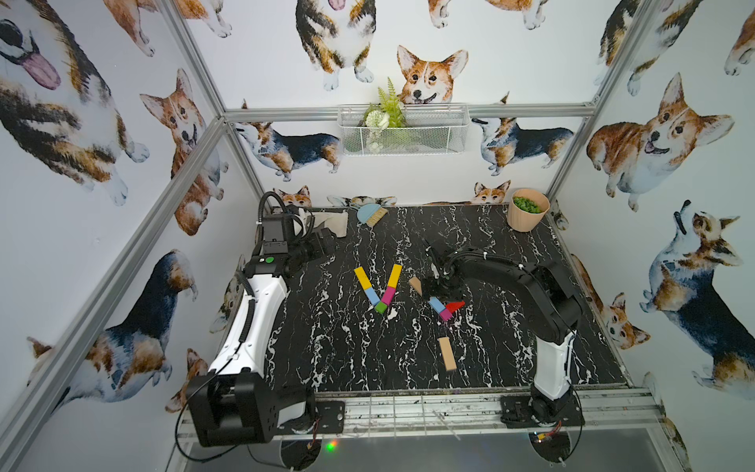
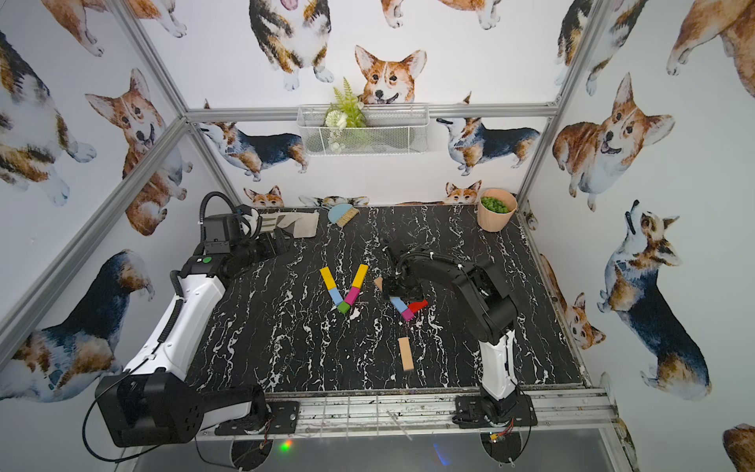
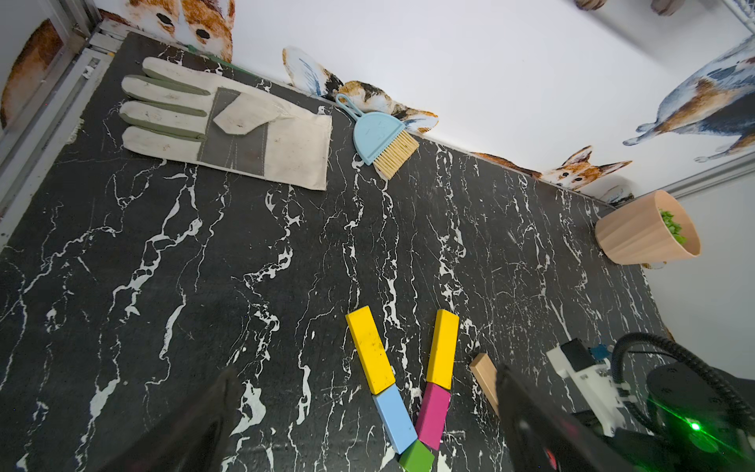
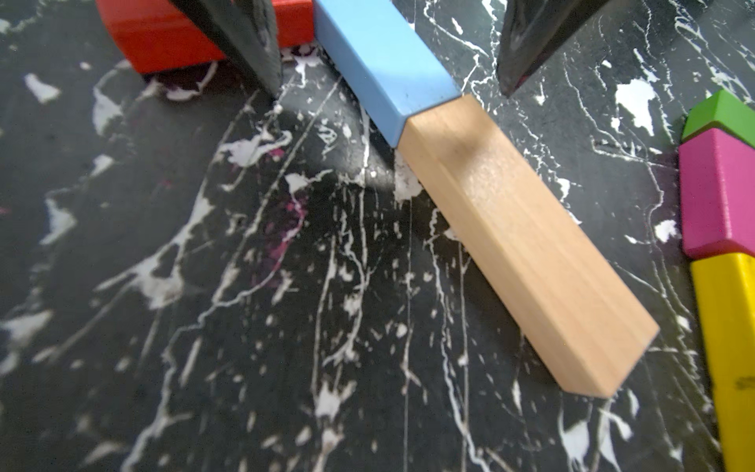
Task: Assemble the letter v with building blocks
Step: Assemble the building block at the center of the board.
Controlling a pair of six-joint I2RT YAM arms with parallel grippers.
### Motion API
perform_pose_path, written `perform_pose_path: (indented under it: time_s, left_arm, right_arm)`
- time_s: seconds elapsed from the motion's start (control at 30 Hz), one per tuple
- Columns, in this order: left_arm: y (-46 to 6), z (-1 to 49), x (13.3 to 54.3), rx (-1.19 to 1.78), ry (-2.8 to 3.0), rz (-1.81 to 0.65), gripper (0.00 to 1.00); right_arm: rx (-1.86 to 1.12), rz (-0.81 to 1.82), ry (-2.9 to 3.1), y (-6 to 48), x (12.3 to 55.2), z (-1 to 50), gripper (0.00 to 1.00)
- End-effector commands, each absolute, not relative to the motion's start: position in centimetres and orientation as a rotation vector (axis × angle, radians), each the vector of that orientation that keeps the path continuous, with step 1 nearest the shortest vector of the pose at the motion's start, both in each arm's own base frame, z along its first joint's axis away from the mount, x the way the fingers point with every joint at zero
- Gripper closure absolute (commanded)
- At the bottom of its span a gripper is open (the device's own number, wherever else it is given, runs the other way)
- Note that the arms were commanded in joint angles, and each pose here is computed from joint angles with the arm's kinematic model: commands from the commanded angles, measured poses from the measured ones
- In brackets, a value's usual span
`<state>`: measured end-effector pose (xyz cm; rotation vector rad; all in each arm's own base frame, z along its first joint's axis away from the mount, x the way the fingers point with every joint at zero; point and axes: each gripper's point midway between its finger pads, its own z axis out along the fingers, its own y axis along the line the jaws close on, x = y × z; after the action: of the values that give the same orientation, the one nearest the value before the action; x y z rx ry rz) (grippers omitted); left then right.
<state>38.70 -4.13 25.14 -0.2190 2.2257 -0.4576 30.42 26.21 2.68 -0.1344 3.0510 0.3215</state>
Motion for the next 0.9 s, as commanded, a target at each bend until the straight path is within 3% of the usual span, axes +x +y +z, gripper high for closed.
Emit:
perform_pose_path:
  time_s: [0.0, 0.87]
  left_arm:
    - [-4.2, 25.6, 38.9, -0.208, 2.206, -0.462, 0.0]
    - [-4.2, 25.7, 38.9, -0.209, 2.203, -0.463, 0.0]
  right_arm:
    - [-0.113, 0.315, 3.054, 26.2, 30.2, 2.9, 0.16]
    - [-0.152, 0.313, 2.98, 26.4, 30.5, 5.3, 0.16]
